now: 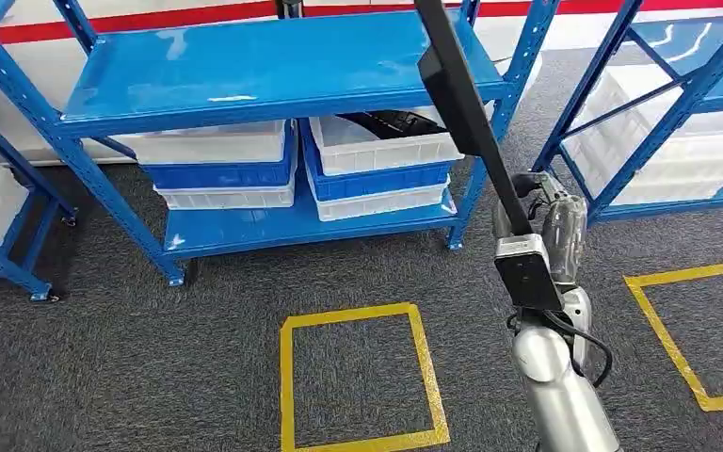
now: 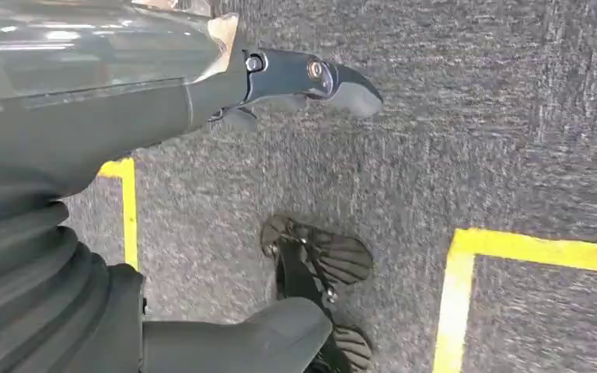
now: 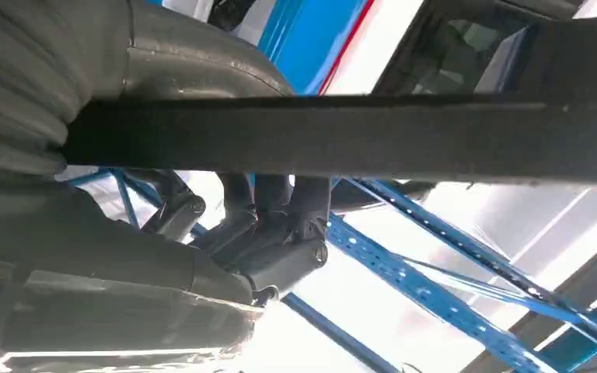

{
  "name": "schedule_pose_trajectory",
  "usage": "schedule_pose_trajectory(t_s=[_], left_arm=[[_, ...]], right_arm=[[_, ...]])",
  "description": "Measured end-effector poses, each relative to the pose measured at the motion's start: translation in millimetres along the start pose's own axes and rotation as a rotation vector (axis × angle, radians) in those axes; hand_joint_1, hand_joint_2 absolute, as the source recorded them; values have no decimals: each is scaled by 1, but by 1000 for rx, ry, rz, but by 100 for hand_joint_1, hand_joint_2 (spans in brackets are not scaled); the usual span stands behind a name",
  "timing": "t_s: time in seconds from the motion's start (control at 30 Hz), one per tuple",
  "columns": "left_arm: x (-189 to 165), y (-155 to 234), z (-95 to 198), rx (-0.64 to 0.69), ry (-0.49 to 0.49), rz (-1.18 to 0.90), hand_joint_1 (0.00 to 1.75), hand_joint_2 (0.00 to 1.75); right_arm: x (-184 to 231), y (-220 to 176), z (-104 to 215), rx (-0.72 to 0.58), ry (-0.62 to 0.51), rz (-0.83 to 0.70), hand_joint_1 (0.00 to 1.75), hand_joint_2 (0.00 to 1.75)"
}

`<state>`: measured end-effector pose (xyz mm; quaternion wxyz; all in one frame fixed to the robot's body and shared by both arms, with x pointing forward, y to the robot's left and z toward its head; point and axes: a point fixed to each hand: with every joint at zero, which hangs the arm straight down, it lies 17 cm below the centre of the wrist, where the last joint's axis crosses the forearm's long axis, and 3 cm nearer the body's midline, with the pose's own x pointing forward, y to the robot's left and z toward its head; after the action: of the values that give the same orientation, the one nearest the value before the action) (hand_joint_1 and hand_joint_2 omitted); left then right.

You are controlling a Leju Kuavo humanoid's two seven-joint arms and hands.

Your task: Take the parts from the cabinet and place them on the table.

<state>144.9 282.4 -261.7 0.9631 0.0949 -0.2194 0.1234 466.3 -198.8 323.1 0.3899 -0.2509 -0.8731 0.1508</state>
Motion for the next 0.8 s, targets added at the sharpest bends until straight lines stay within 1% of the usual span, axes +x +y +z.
schedule_pose_trajectory(t_s=[0.2,0.43,0.8], left_arm=[[0,1,0,20,4,21,0,175],[-1,-4,2,15,0,33,0,175],[0,-6,2,7,-6,25,0,175]], right_arm=[[-5,1,0,9,11,-35,175,175],[-7,7,-1,13,27,-117,175,175],[-13,2,1,2,47,-120,175,175]])
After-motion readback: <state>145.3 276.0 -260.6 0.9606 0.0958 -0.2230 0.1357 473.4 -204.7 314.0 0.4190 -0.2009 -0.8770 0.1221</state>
